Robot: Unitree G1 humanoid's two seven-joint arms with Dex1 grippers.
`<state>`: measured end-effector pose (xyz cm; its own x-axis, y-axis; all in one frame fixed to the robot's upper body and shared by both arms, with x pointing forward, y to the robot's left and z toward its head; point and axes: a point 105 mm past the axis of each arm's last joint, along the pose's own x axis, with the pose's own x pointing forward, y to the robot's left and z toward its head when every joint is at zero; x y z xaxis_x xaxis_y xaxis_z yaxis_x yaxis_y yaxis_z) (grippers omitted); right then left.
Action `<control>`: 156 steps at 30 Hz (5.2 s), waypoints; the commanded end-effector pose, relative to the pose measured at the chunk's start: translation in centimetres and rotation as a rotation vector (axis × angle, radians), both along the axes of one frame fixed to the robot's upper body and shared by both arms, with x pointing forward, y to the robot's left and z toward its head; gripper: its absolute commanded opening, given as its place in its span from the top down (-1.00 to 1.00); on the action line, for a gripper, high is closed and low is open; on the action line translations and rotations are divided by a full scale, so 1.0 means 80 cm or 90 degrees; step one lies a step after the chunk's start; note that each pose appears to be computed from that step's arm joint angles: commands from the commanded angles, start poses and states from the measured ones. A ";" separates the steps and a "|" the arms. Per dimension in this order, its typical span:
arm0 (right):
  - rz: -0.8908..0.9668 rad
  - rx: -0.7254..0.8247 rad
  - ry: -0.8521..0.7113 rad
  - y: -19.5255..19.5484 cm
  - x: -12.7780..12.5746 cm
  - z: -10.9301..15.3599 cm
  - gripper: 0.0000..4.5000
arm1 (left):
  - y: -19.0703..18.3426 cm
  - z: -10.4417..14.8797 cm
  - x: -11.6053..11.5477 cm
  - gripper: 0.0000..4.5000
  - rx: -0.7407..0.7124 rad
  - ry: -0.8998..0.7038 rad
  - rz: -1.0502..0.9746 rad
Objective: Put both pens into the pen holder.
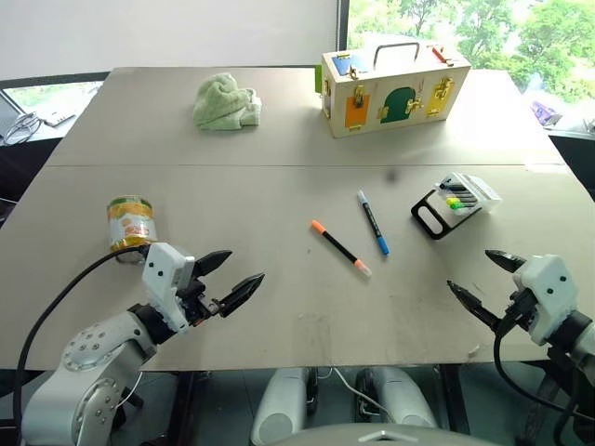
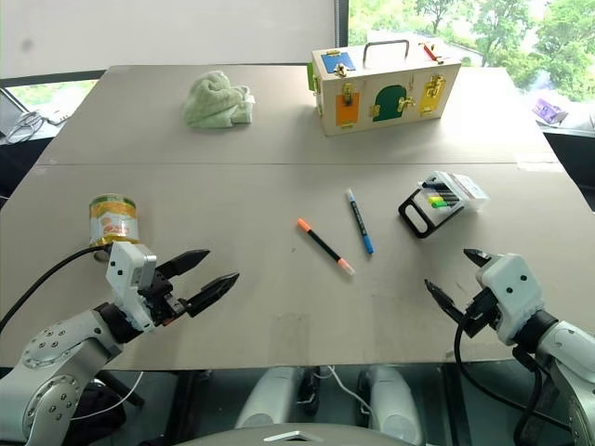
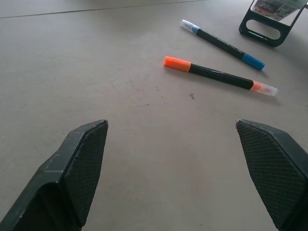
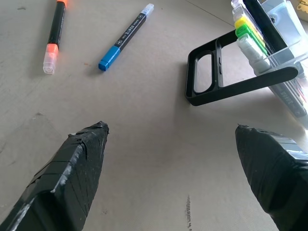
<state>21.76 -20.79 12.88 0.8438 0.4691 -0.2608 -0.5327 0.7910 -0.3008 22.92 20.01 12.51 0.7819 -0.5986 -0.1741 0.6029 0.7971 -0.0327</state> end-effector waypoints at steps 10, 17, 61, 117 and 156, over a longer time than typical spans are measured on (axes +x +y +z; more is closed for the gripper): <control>0.096 -0.044 0.224 0.127 0.085 0.048 -1.00 | -0.036 0.049 -0.009 -0.95 0.061 -0.086 -0.200; -0.070 -0.030 0.272 0.162 0.183 0.075 -1.00 | -0.031 0.053 -0.008 -0.95 0.064 -0.091 -0.212; 0.164 0.036 -0.281 0.085 0.136 0.184 0.99 | -0.097 0.105 0.013 -1.00 -0.099 -0.118 -0.295; 0.160 -0.003 0.077 0.057 -0.042 0.032 -0.97 | -0.208 0.026 0.164 -1.00 0.735 -0.059 -0.887; 0.200 0.454 0.128 0.162 0.048 0.111 0.20 | -0.214 0.112 0.075 1.00 0.118 -0.181 -0.533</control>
<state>26.27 -8.30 20.87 0.6450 0.7638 0.0260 -0.7216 0.5974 0.3499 29.40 3.08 20.07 0.1242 -0.9619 -0.2437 0.9647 0.0596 0.2567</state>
